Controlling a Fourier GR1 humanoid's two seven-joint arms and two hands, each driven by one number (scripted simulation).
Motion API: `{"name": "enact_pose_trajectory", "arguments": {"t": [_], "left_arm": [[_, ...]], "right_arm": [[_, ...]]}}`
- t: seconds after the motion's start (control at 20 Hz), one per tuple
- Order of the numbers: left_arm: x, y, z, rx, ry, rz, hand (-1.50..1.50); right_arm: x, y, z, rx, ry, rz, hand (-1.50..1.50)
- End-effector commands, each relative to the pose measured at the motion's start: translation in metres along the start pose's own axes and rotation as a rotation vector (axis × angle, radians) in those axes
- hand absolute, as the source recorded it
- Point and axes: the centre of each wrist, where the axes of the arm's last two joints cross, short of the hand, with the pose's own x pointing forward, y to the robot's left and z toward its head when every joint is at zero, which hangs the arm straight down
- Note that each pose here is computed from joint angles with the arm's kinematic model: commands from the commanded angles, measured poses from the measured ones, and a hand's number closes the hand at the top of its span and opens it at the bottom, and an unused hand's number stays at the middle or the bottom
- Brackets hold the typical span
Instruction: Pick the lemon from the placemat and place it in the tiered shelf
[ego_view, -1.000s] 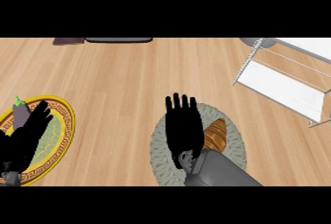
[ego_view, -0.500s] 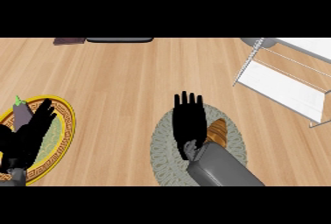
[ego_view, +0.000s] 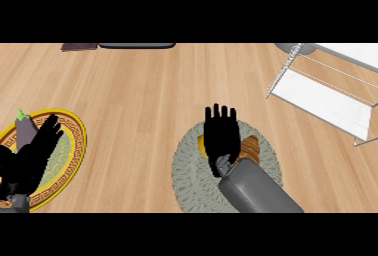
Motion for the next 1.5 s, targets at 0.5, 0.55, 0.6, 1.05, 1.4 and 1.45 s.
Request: {"name": "enact_pose_trajectory", "arguments": {"t": [0.5, 0.55, 0.6, 1.05, 1.4, 1.45], "left_arm": [[0.004, -0.006, 0.003, -0.012, -0.007, 0.007, 0.00], [0.015, 0.021, 0.017, -0.009, 0.006, 0.002, 0.00], [0.013, -0.001, 0.006, -0.002, 0.010, 0.002, 0.00], [0.016, 0.000, 0.008, 0.001, -0.003, -0.006, 0.00], [-0.011, 0.001, 0.011, -0.004, 0.020, 0.006, 0.00], [-0.002, 0.003, 0.004, 0.025, 0.006, 0.006, 0.00]], "right_arm": [[-0.019, 0.040, -0.025, -0.005, -0.048, 0.030, 1.50], [-0.014, 0.027, -0.017, -0.026, -0.049, 0.039, 1.50], [-0.017, 0.016, -0.008, -0.033, -0.062, 0.035, 1.50], [-0.018, -0.020, 0.006, -0.221, -0.045, -0.062, 1.50], [-0.115, -0.048, 0.017, -0.289, 0.158, -0.348, 1.50], [-0.119, -0.073, 0.023, -0.301, 0.161, -0.364, 1.50]]}}
